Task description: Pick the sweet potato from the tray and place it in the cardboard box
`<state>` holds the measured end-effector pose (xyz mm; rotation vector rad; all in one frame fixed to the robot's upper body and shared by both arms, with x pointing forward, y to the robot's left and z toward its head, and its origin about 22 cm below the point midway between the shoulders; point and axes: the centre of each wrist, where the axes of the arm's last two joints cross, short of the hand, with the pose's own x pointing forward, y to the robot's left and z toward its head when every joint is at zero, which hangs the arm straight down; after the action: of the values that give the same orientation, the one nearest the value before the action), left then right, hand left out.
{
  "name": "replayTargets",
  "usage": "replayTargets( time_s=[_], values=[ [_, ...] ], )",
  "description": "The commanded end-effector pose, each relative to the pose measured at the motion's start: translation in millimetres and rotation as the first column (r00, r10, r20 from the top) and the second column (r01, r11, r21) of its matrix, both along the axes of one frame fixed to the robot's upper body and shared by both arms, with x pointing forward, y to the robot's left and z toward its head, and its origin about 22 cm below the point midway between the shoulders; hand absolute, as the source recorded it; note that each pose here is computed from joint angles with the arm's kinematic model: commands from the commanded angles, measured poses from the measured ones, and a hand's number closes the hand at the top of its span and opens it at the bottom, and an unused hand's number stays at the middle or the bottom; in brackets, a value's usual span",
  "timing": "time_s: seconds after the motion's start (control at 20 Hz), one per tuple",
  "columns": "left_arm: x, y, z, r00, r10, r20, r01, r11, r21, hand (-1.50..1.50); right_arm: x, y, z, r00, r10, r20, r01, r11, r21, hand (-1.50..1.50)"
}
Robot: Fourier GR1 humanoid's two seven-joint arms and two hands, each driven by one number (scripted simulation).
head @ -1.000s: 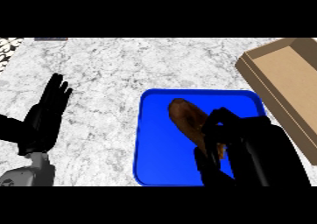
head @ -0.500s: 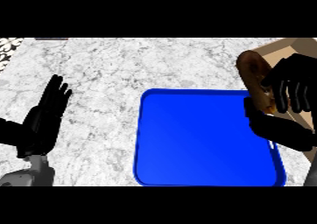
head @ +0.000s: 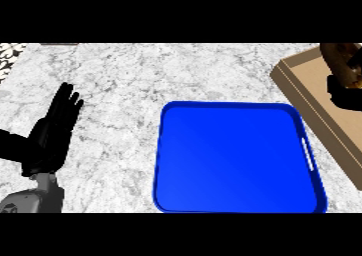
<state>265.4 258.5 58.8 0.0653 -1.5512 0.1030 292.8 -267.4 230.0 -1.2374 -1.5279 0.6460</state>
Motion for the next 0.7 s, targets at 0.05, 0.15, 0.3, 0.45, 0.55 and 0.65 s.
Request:
replayTargets(
  time_s=[0.05, 0.15, 0.3, 0.45, 0.55, 0.65],
  values=[
    [-5.5, 2, 5, 1.0, -0.007, 0.002, 0.007, 1.0, 0.006, 0.0, 29, -38, -16, 0.999, -0.045, -0.006, 0.045, 0.996, -0.082, 1.5],
    [-2.0, 4, 3, 1.0, -0.005, 0.001, 0.005, 1.0, 0.015, 0.0, 41, -51, -41, 0.998, -0.06, -0.035, 0.057, 0.993, -0.101, 1.5],
    [-6.0, -2, 0, 1.0, -0.013, -0.012, 0.013, 1.0, -0.007, 0.0, 66, -67, -35, 0.997, -0.052, -0.051, 0.046, 0.992, -0.12, 1.5],
    [-3.4, 3, 15, 1.0, -0.017, 0.004, 0.017, 1.0, 0.008, 0.0, 64, -78, -75, 0.973, -0.1, -0.21, 0.043, 0.965, -0.26, 1.5],
    [11.3, -10, 0, 1.0, 0.004, 0.002, -0.004, 1.0, 0.003, 0.0, 65, -98, -78, 0.915, -0.17, -0.365, 0.042, 0.941, -0.335, 1.5],
    [0.5, -2, 8, 1.0, -0.021, 0.0, 0.021, 1.0, -0.003, 0.0, 70, -105, -84, 0.857, -0.22, -0.467, 0.056, 0.939, -0.339, -1.5]
  ],
)
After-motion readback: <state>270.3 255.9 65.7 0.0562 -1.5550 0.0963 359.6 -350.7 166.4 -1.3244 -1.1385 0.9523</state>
